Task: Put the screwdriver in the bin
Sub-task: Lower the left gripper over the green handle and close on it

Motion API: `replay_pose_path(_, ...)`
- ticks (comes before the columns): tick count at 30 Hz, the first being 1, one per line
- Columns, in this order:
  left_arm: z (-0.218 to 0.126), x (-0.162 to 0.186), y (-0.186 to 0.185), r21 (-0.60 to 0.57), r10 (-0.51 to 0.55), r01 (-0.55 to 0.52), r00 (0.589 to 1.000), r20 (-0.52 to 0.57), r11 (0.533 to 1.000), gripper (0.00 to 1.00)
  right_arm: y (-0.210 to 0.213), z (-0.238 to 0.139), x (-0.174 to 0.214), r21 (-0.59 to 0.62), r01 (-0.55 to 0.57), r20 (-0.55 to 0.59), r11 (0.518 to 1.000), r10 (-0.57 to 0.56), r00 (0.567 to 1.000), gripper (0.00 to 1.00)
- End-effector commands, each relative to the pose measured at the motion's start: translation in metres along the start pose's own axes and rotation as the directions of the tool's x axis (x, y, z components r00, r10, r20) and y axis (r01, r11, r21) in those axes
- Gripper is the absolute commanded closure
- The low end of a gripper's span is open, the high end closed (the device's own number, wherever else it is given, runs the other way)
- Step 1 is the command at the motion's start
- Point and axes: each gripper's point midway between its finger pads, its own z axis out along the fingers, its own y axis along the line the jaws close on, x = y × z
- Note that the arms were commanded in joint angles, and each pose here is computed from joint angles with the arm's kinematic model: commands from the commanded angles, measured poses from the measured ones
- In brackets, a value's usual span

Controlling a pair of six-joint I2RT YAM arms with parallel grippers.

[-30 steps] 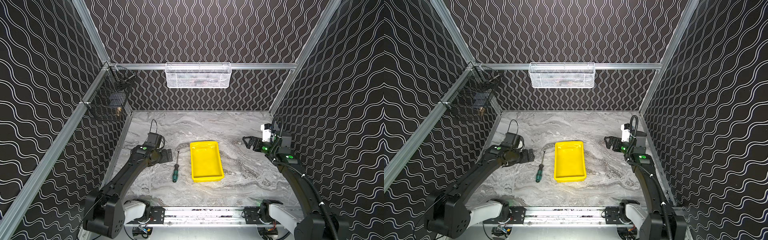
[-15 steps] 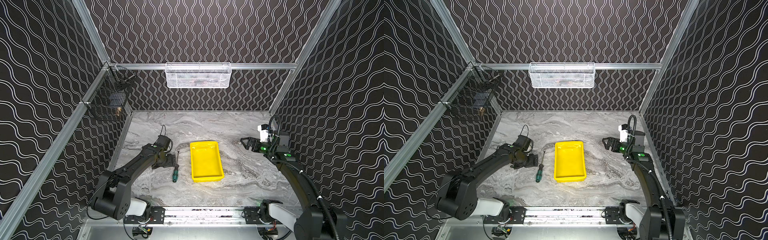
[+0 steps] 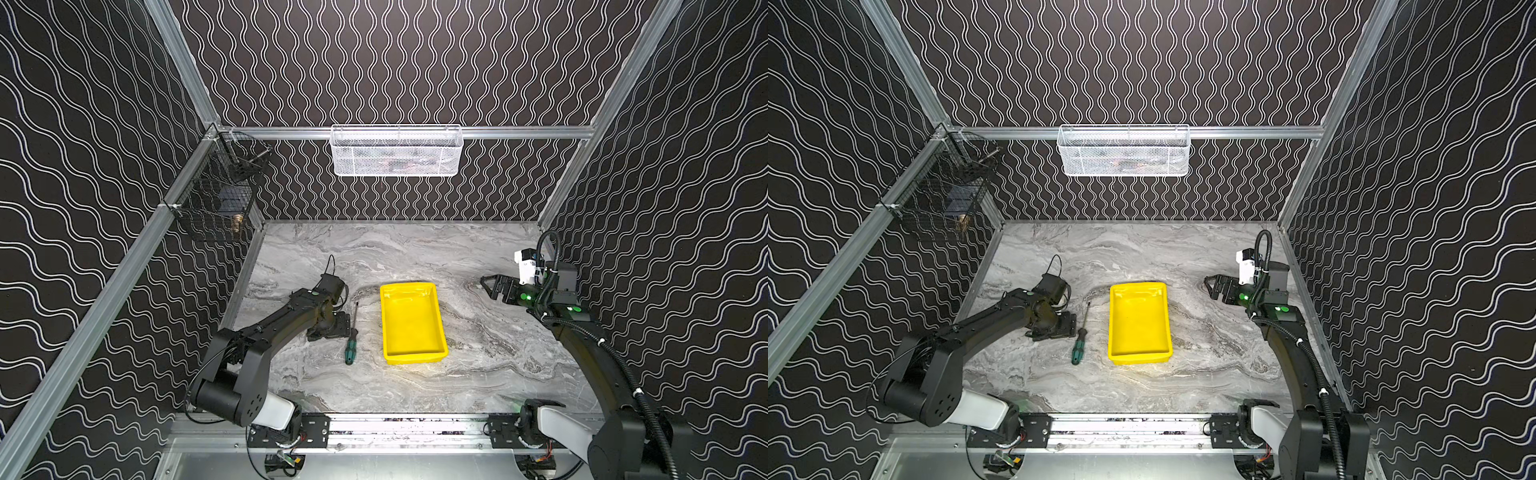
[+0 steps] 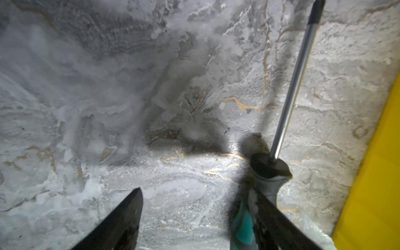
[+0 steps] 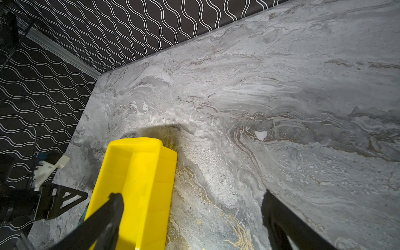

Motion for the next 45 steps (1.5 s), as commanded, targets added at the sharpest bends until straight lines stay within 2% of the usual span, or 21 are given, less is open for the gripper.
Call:
replay_pose_path(1, 0.0, 0.002, -0.005, 0.017, -0.002, 0.002, 1.0, -0.004, 1.0, 0.25, 0.003, 0.0, -0.003, -0.015, 0.02, 0.011, 1.0, -0.02, 1.0, 0.01)
replay_pose_path(9, -0.025, -0.001, -0.02, 0.073, -0.002, 0.0, 1.0, 0.03, 0.997, 0.24, 0.003, 0.0, -0.002, -0.018, 0.02, 0.01, 1.0, -0.02, 1.0, 0.01)
replay_pose_path(13, -0.03, 0.005, -0.031, 0.081, 0.034, -0.035, 0.999, 0.018, 0.996, 0.24, 0.004, -0.001, -0.003, -0.02, 0.022, 0.012, 1.0, -0.021, 1.0, 0.01)
replay_pose_path(20, -0.011, 0.031, -0.034, 0.044, 0.087, -0.084, 0.994, -0.06, 0.995, 0.29, 0.004, -0.002, -0.002, -0.019, 0.024, 0.013, 1.0, -0.023, 1.0, 0.01)
replay_pose_path(24, -0.003, 0.038, -0.034, 0.043, 0.078, -0.076, 0.995, -0.064, 0.996, 0.32, 0.004, -0.002, -0.002, -0.02, 0.022, 0.012, 1.0, -0.021, 1.0, 0.01)
replay_pose_path(36, 0.02, 0.043, -0.042, 0.02, 0.121, -0.12, 0.987, -0.106, 0.993, 0.36, 0.005, -0.001, -0.002, -0.024, 0.022, 0.012, 0.999, -0.021, 1.0, 0.0)
replay_pose_path(45, 0.028, 0.041, -0.044, 0.018, 0.122, -0.12, 0.988, -0.1, 0.993, 0.49, 0.005, 0.0, -0.001, -0.03, 0.02, 0.007, 0.999, -0.019, 1.0, 0.01)
